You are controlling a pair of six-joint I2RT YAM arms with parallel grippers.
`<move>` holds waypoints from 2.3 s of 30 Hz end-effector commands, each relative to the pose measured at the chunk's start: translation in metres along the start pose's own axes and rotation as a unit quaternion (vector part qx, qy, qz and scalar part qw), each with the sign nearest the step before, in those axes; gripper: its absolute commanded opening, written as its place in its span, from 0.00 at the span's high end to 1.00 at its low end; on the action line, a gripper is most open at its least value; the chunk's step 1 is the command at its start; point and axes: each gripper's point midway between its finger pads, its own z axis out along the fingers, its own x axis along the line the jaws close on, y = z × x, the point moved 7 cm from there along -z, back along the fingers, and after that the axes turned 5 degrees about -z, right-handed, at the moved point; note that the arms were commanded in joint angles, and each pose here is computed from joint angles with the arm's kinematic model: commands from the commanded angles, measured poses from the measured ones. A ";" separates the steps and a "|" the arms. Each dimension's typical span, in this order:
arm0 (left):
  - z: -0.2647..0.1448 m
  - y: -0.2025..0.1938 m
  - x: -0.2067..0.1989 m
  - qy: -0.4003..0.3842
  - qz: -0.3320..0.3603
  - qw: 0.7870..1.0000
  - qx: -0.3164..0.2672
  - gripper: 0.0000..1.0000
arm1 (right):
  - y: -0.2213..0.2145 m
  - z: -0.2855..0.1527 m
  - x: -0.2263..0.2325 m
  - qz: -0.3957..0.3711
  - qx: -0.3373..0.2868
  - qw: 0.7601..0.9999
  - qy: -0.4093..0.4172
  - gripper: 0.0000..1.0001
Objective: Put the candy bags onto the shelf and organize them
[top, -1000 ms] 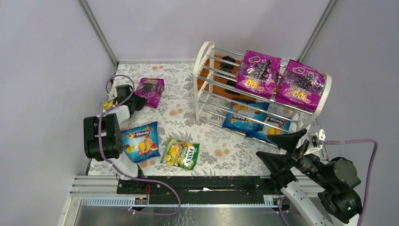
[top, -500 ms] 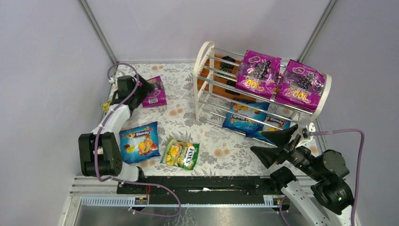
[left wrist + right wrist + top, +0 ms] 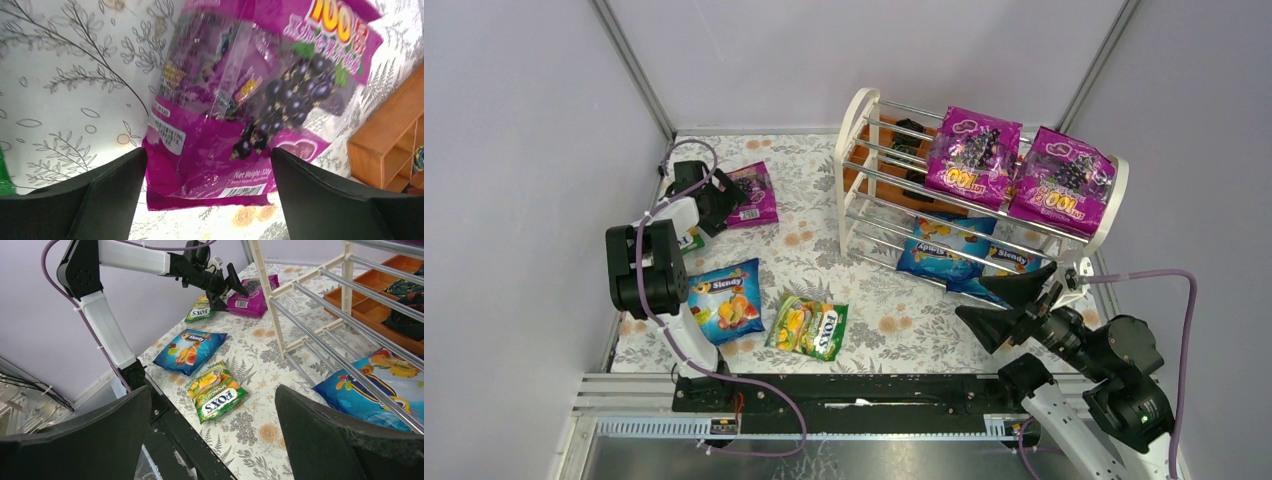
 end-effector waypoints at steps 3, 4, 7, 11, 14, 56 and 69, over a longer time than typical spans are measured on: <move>0.001 -0.013 -0.005 -0.068 -0.007 0.997 0.027 0.09 | 0.008 0.015 -0.004 0.007 -0.010 1.000 -0.002 0.00; 0.003 -0.014 -0.005 -0.074 -0.011 0.997 0.034 0.14 | 0.009 0.017 -0.004 0.008 -0.012 1.000 -0.002 0.00; 0.010 -0.013 -0.004 -0.076 -0.016 0.996 0.043 0.27 | 0.012 0.020 -0.003 0.013 -0.016 1.000 0.002 0.00; 0.013 -0.011 -0.005 -0.092 -0.024 0.995 0.043 0.47 | 0.014 0.023 -0.003 0.023 -0.014 1.000 0.003 0.00; 0.008 -0.015 -0.009 -0.116 -0.039 0.991 0.056 0.63 | 0.014 0.026 -0.004 0.033 -0.015 0.999 -0.001 0.00; -0.483 -0.054 -0.203 -0.734 0.309 0.595 -0.108 1.00 | 0.160 0.118 0.031 0.149 -0.062 0.984 0.076 0.00; -0.491 -0.091 -0.228 -0.800 0.297 0.520 -0.042 1.00 | 0.184 0.193 0.048 0.319 -0.071 0.930 0.166 0.00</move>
